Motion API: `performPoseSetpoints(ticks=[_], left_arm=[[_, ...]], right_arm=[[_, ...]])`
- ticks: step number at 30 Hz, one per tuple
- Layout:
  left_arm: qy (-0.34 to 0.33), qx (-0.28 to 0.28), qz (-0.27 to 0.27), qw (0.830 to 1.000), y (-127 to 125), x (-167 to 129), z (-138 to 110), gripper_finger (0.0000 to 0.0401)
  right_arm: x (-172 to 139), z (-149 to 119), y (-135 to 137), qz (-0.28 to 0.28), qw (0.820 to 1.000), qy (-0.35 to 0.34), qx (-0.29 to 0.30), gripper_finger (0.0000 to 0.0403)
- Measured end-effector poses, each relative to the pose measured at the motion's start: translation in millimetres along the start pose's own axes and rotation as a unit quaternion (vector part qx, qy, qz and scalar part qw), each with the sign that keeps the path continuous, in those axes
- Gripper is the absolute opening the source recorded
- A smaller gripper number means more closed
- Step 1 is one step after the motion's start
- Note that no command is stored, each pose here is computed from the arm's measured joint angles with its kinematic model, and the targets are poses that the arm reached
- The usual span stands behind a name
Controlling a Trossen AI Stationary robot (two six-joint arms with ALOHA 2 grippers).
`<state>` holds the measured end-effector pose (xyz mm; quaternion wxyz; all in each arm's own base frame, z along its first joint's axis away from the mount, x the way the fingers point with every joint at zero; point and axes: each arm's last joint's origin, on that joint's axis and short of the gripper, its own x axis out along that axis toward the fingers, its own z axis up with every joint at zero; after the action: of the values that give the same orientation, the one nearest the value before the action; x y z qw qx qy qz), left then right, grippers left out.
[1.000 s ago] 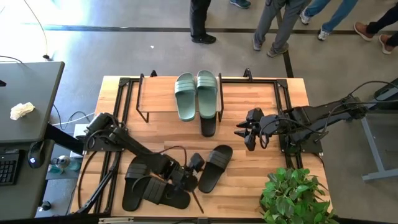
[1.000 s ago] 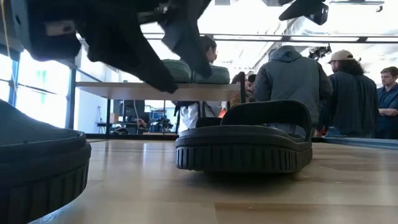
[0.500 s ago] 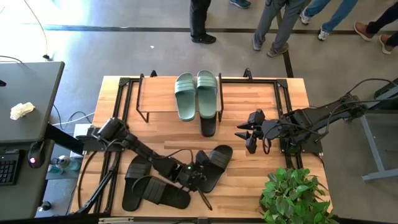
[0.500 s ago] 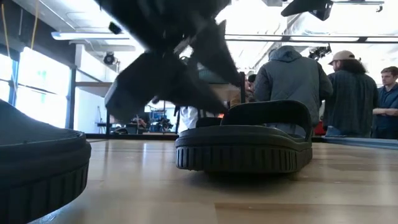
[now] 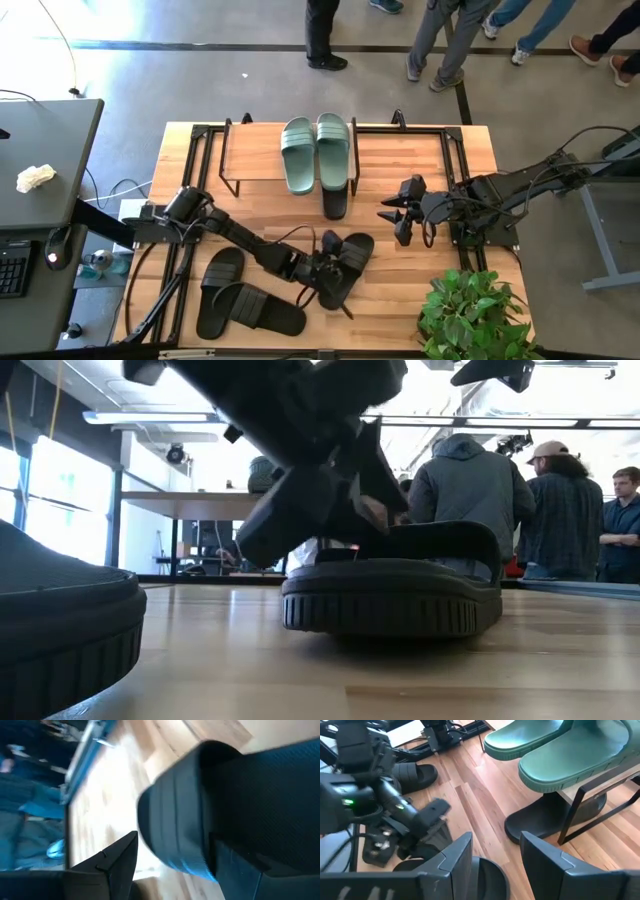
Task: Pick and place slides into the shelf
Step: Put the black slide under the shelf
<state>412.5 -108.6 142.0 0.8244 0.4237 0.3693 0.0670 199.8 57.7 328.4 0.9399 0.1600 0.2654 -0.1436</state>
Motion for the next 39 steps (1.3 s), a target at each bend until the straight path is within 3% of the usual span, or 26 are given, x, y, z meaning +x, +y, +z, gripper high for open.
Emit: performPoseSetpoints(ticks=[8,23,28,39], left_arm=[[0.01,-0.02,-0.002,1.0,9.0,8.7,-7.1,0.0202],[0.003,-0.024,-0.031,0.999,-2.3,27.5,-13.7,0.001],[0.009,-0.01,-0.022,1.0,-4.4,13.2,-5.5,0.001],[0.065,0.046,-0.039,0.996,2.9,-50.1,47.3,0.0004]], right_arm=[[0.0,0.0,-0.1,-0.001,1.0,0.0,0.0,0.0154],[0.0,0.3,-0.6,-0.009,1.0,-0.006,-0.001,0.0154],[0.0,0.5,-0.9,-0.015,1.0,-0.01,-0.001,0.0154],[-4.9,2.2,7.3,0.017,0.998,-0.03,-0.043,0.014]])
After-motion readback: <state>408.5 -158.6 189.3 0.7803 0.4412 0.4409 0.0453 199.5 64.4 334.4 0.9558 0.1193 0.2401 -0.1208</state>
